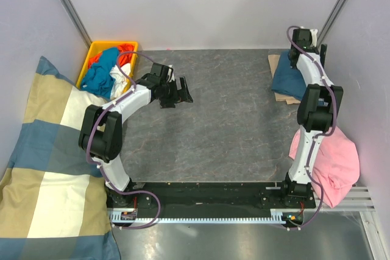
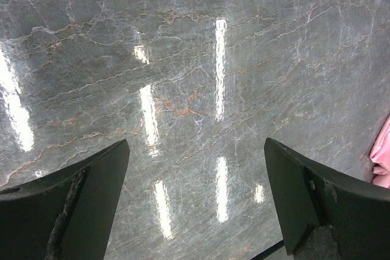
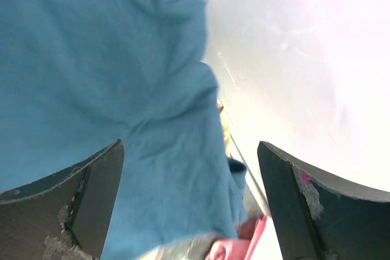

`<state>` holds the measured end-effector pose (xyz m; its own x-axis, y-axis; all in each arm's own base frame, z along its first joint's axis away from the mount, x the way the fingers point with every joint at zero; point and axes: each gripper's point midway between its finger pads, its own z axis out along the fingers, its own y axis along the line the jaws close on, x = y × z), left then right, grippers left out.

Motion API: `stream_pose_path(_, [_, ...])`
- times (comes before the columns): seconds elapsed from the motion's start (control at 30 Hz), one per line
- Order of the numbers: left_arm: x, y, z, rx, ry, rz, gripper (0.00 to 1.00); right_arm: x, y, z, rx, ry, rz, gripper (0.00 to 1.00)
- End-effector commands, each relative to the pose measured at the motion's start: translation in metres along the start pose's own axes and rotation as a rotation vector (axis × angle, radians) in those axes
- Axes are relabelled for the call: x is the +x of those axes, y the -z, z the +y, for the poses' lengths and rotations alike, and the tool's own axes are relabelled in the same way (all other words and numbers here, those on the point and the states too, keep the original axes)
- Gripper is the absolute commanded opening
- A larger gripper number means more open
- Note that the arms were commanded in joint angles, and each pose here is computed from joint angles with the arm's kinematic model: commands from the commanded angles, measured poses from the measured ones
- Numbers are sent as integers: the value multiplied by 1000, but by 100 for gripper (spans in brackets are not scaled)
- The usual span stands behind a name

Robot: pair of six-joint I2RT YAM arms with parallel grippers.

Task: Fold and stack the t-shirts
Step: Neatly place the folded tshirt to the corner

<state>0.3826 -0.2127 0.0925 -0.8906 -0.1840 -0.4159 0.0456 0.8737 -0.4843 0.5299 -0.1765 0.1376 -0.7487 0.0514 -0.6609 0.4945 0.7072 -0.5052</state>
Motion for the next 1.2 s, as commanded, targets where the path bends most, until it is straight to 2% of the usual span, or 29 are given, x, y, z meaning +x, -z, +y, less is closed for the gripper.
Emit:
stream_pose_path(0.0, [-23,16,-16,38,-19,-72,100,-60,80,-28,-116,-239,-189,98])
stream_pose_path(0.2, [-20,23,-18,47,-26,-76,100,-59,141,-29,-190,-271,-259,98])
stream_pose_path(0.27, [-20,28,-17,42,-29,-89,100,-50,157,-15,-248,-280,-257,98])
stream_pose_path(0.47, [-10,29,-14,51,-24,-89,100,-9,166,10,-363,-380,-149,98])
stream_pose_path(0.57, [-3,29,-14,71,-32,-96,100,10,183,35,-514,-432,-94,98])
stream_pose_path(0.63, [2,31,-12,80,-41,-110,100,35,201,66,-663,-402,-33,98])
stream_pose_path(0.67, [3,32,-10,79,-44,-119,100,34,216,72,-733,-417,-52,98])
stream_pose_path(0.73, [11,40,-7,83,-49,-140,100,65,238,97,-855,-368,-12,98])
stream_pose_path(0.77, [16,40,-2,76,-50,-154,100,61,255,93,-890,-383,-67,98])
stream_pose_path(0.8, [18,44,0,74,-51,-170,100,85,264,104,-907,-343,-47,98])
stream_pose_path(0.93, [21,74,2,80,-60,-278,100,110,304,97,-954,-316,-121,98])
stream_pose_path(1.17, [41,100,28,7,-56,-371,100,165,330,83,-965,-257,-145,98])
